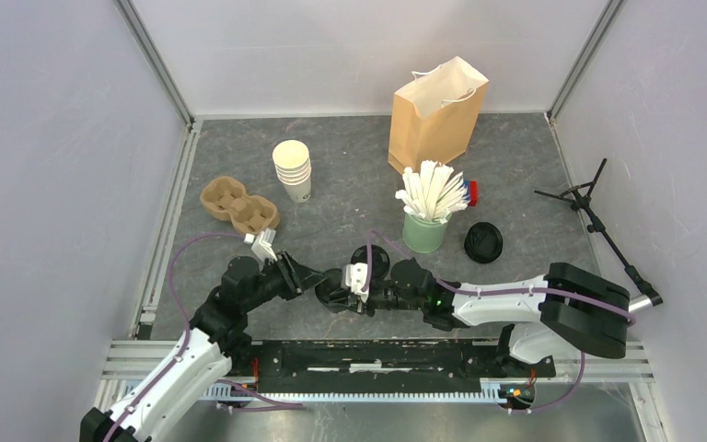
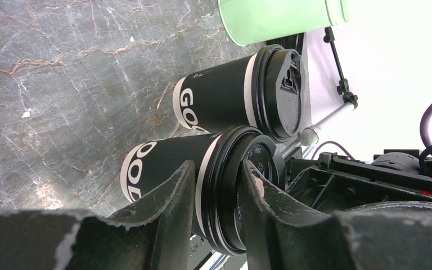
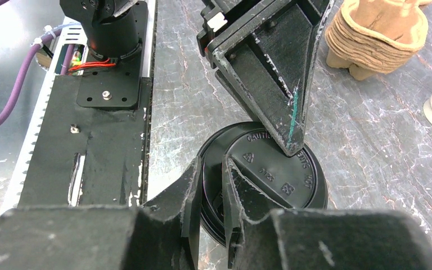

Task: Pack the takeout coffee

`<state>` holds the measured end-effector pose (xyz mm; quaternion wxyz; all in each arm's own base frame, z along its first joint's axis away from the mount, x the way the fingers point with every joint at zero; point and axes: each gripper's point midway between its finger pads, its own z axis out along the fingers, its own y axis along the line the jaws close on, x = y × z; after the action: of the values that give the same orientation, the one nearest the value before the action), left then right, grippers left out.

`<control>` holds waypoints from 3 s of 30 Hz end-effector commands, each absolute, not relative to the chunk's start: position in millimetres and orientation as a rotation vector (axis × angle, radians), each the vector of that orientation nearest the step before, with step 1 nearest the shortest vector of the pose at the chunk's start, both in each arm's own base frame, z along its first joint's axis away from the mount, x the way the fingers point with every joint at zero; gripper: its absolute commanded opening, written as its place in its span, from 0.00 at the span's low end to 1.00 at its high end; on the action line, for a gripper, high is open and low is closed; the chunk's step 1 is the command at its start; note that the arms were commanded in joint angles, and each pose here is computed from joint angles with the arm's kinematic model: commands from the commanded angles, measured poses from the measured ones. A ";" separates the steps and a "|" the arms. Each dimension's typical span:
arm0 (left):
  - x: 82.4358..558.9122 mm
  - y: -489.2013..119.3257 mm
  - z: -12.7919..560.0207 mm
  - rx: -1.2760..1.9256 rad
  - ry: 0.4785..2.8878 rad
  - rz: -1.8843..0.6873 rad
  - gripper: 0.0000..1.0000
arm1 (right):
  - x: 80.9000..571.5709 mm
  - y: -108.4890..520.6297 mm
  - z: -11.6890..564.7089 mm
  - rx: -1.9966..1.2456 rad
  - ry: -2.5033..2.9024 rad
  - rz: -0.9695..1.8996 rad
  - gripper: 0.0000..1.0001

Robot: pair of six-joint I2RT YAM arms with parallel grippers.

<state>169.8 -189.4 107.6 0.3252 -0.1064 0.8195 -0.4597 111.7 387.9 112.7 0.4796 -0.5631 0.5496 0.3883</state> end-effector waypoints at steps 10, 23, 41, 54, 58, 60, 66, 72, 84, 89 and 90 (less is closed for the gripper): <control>160.8 -169.9 72.3 -0.379 2.267 -1.056 0.42 | 82.4 296.3 -14.4 -1.625 1.938 0.707 0.22; 180.2 -183.6 156.7 -0.231 2.139 -1.104 0.62 | 124.3 371.8 167.4 -1.398 1.559 0.896 0.46; 239.0 -184.1 196.4 0.025 2.126 -0.796 1.00 | 207.0 282.7 269.6 -0.874 1.533 0.413 0.98; 257.2 -137.1 221.2 0.058 2.159 -0.406 1.00 | 279.0 232.4 355.8 -0.493 1.500 0.162 0.98; 247.9 -134.2 208.9 0.102 2.156 -0.406 1.00 | 302.1 230.2 359.1 -0.480 1.537 0.139 0.98; 247.9 -136.6 201.8 0.093 2.149 -0.427 0.98 | 318.0 223.5 358.3 -0.451 1.549 0.127 0.98; 247.5 -148.8 198.1 0.137 2.140 -0.494 0.94 | 383.2 183.6 357.8 -0.197 1.596 0.139 0.98; 259.2 -135.1 202.8 0.136 2.118 -0.375 0.99 | 434.1 149.1 349.1 0.106 1.543 0.348 0.93; 222.3 -139.6 190.9 -0.257 2.294 -0.564 1.00 | 440.9 143.4 383.8 0.324 1.449 0.776 0.87; 192.9 -136.4 198.4 -0.374 2.383 -0.617 0.99 | 434.5 105.9 393.7 0.565 1.382 0.706 0.80; 188.9 -135.9 201.8 -0.385 2.386 -0.629 0.99 | 435.4 100.9 395.3 0.583 1.386 0.675 0.79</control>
<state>211.5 -133.7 176.0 0.3480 -0.0896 0.9118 -0.1989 444.5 130.7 356.3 0.6601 0.1764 0.6641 0.3034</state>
